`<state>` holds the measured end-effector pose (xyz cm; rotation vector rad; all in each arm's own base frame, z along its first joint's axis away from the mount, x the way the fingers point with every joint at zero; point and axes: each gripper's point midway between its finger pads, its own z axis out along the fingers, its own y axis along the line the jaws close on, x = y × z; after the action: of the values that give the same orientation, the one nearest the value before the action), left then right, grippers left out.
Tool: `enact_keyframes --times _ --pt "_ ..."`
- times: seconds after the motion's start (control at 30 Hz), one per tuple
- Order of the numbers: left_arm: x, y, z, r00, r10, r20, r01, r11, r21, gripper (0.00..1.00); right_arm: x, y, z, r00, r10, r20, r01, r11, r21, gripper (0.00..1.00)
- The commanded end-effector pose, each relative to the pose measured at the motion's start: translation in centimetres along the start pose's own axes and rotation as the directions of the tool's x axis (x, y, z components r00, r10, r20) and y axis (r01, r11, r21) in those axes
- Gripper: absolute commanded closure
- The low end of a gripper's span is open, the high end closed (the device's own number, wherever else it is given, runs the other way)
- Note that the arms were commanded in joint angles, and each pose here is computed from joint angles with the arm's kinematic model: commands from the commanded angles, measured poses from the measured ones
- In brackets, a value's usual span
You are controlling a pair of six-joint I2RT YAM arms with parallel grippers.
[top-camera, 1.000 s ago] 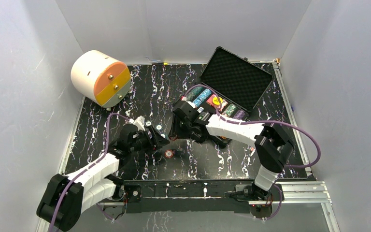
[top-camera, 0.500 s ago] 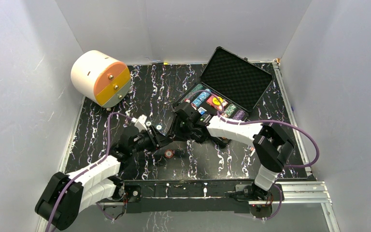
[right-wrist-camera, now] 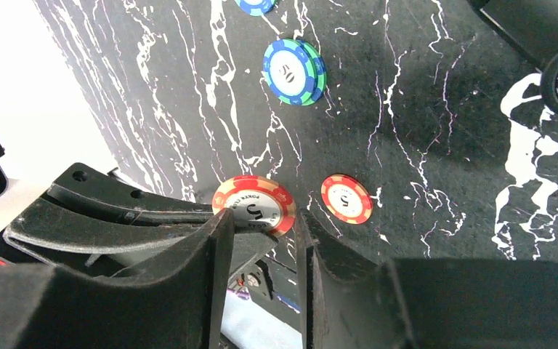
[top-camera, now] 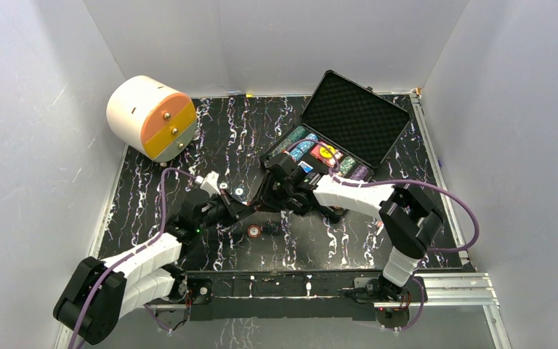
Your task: Pack up texas hold em set
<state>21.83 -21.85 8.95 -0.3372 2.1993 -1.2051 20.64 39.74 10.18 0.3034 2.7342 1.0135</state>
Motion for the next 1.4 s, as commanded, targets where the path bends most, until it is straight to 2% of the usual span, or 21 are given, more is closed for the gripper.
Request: enact_keyframes --times 0.0,0.1,0.17,0.2,0.3,0.37,0.43,0.57,0.67,0.9,1.07,1.13,1.17,1.2,1.27,1.3,1.37 --pt "-2.3 -1.9 0.3 0.994 0.09 0.062 -0.092 0.995 0.024 1.0 -0.1 2.3 -1.7 0.998 -0.061 -0.018 0.058 0.992 -0.114 0.52" --pt "-2.5 -2.3 0.1 0.988 0.15 0.047 -0.151 0.989 0.011 1.0 -2.6 2.3 -3.1 0.988 -0.154 0.012 0.154 0.974 -0.164 0.32" --pt "-2.6 -3.1 -0.2 0.978 0.207 0.023 -0.207 0.978 0.027 1.0 -4.2 2.7 -4.6 0.96 -0.277 0.048 0.281 0.934 -0.218 0.25" --pt "-2.3 -3.4 -0.5 0.972 0.234 -0.005 -0.233 0.971 0.042 1.0 -4.8 3.1 -5.4 0.936 -0.343 0.071 0.35 0.903 -0.25 0.23" --pt "-2.1 -6.1 -1.4 0.945 0.323 -0.045 -0.313 0.937 0.156 1.0 -4.8 4.5 -8.2 0.812 -0.566 0.14 0.575 0.737 -0.355 0.23" --pt "-2.0 -8.2 -2.2 0.928 0.366 -0.063 -0.342 0.908 0.243 1.0 -4.5 5.0 -9.8 0.721 -0.667 0.187 0.68 0.63 -0.376 0.24" --pt "-1.8 -10.3 -3.0 0.912 0.402 -0.082 -0.356 0.874 0.33 1.0 -3.8 5.7 -11.3 0.663 -0.716 0.22 0.728 0.547 -0.415 0.25" --pt "-1.6 -13.9 -4.6 0.884 0.459 -0.088 -0.369 0.801 0.471 1.0 -1.9 7.1 -14.0 0.587 -0.763 0.271 0.759 0.402 -0.512 0.33" --pt "-1.3 -15.4 -5.4 0.868 0.487 -0.098 -0.368 0.763 0.531 1.0 -1.5 7.2 -14.8 0.56 -0.777 0.287 0.772 0.365 -0.519 0.44" --pt "-0.8 -16.0 -6.1 0.844 0.526 -0.107 -0.375 0.719 0.585 1.0 -0.8 7.3 -15.6 0.523 -0.802 0.289 0.777 0.309 -0.549 0.88" --pt "-0.5 -15.3 -5.9 0.839 0.53 -0.118 -0.38 0.728 0.57 1.0 -1.0 7.2 -15.6 0.504 -0.815 0.286 0.791 0.302 -0.532 0.9" --pt "-0.5 -15.1 -5.8 0.841 0.527 -0.122 -0.379 0.735 0.562 1.0 -1.2 7.1 -15.6 0.491 -0.821 0.29 0.801 0.295 -0.52 0.99" --pt "-0.5 -14.9 -5.7 0.843 0.521 -0.13 -0.378 0.747 0.547 0.99 -1.4 7.1 -15.5 0.482 -0.825 0.295 0.812 0.294 -0.505 1.0" --pt "-0.7 -14.4 -5.4 0.845 0.518 -0.135 -0.384 0.762 0.522 0.9 -1.8 6.9 -15.2 0.473 -0.831 0.292 0.825 0.301 -0.479 1.0" --pt "-1.3 -13.2 -4.9 0.853 0.505 -0.133 -0.408 0.803 0.435 0.62 -2.6 5.7 -14.7 0.447 -0.853 0.268 0.851 0.314 -0.42 1.0" --pt "-2.0 -12.1 -4.4 0.864 0.491 -0.116 -0.426 0.832 0.355 0.52 -3.1 5.0 -14.4 0.427 -0.868 0.253 0.869 0.316 -0.381 1.0" --pt "-3.5 -9.5 -3.9 0.887 0.458 -0.066 -0.439 0.878 0.188 0.38 -4.8 3.0 -13.6 0.385 -0.899 0.208 0.909 0.332 -0.251 1.0"
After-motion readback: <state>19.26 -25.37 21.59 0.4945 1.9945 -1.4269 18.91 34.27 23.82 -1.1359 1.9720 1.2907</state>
